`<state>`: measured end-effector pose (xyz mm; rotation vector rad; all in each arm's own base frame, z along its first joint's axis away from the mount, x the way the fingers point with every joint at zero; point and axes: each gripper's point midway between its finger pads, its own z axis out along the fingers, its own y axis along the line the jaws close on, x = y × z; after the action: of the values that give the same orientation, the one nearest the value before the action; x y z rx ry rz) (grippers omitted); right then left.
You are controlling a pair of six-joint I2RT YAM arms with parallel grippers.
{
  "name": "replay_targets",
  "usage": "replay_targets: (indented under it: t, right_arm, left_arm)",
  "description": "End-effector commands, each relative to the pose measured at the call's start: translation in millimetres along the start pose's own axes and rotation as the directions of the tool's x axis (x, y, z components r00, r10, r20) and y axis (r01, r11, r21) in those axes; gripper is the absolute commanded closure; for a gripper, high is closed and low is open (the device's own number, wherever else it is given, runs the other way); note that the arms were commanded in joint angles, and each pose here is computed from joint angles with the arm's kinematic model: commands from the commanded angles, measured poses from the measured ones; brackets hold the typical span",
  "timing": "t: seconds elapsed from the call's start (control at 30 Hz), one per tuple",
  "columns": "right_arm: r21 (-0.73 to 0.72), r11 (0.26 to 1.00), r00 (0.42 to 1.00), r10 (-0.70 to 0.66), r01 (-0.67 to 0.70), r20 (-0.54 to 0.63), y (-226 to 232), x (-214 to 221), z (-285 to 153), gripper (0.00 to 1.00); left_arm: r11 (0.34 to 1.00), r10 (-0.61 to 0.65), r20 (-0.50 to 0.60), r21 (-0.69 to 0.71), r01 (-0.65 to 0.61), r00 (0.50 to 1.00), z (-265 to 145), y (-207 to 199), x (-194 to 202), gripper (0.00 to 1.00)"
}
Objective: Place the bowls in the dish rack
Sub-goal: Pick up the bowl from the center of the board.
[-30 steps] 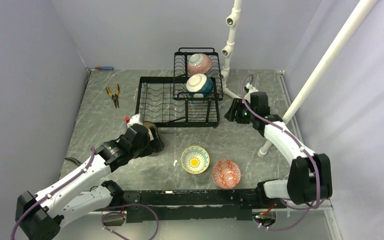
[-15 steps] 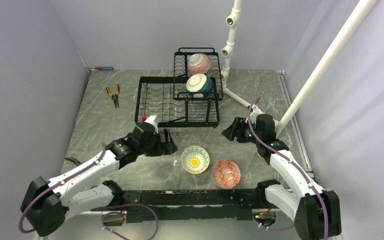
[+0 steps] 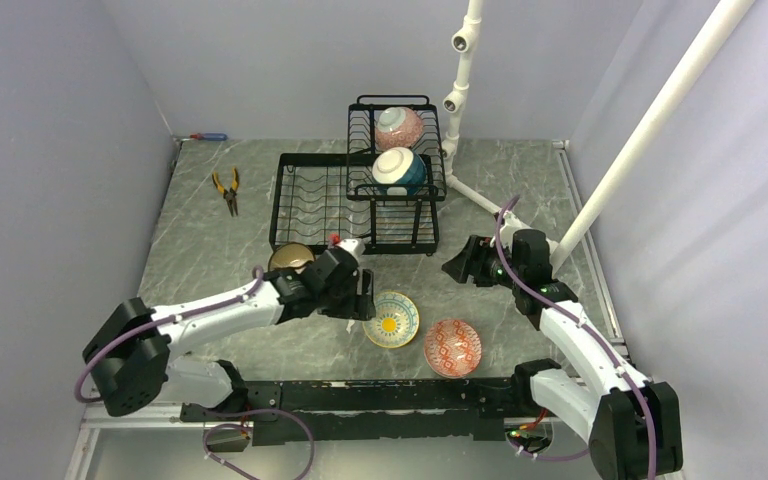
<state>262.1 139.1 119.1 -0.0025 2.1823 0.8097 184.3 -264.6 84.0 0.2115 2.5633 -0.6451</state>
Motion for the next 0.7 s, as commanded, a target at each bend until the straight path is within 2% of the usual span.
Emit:
replay_targets:
  t: [0.0, 0.33, 0.6, 0.67]
  right_arm:
    - [-0.042, 0.998, 0.998, -0.047, 0.049, 0.048, 8.6, -12.4, -0.6, 0.31]
    - [-0.052, 0.997, 0.998, -0.047, 0.049, 0.03, 10.0, -10.4, 0.4, 0.31]
    - [-0.057, 0.996, 0.998, -0.061, 0.063, 0.034, 14.2, -15.2, -3.0, 0.3]
    - [-0.059, 0.996, 0.997, -0.065, 0.068, 0.04, 15.8, -17.4, -4.7, 0.3]
  left_arm:
    - [0.991, 0.083, 0.017, -0.109, -0.081, 0.996, 2.8, -1.7, -7.0, 0.27]
    - [0.955, 0.193, 0.001, -0.23, -0.187, 0.981, 9.3, -14.6, -4.2, 0.5]
    - [0.911, 0.25, -0.034, -0.33, -0.247, 0.968, 14.7, -12.7, -0.4, 0.62]
    - [0.897, 0.262, -0.044, -0.356, -0.26, 0.964, 16.2, -12.6, 0.6, 0.68]
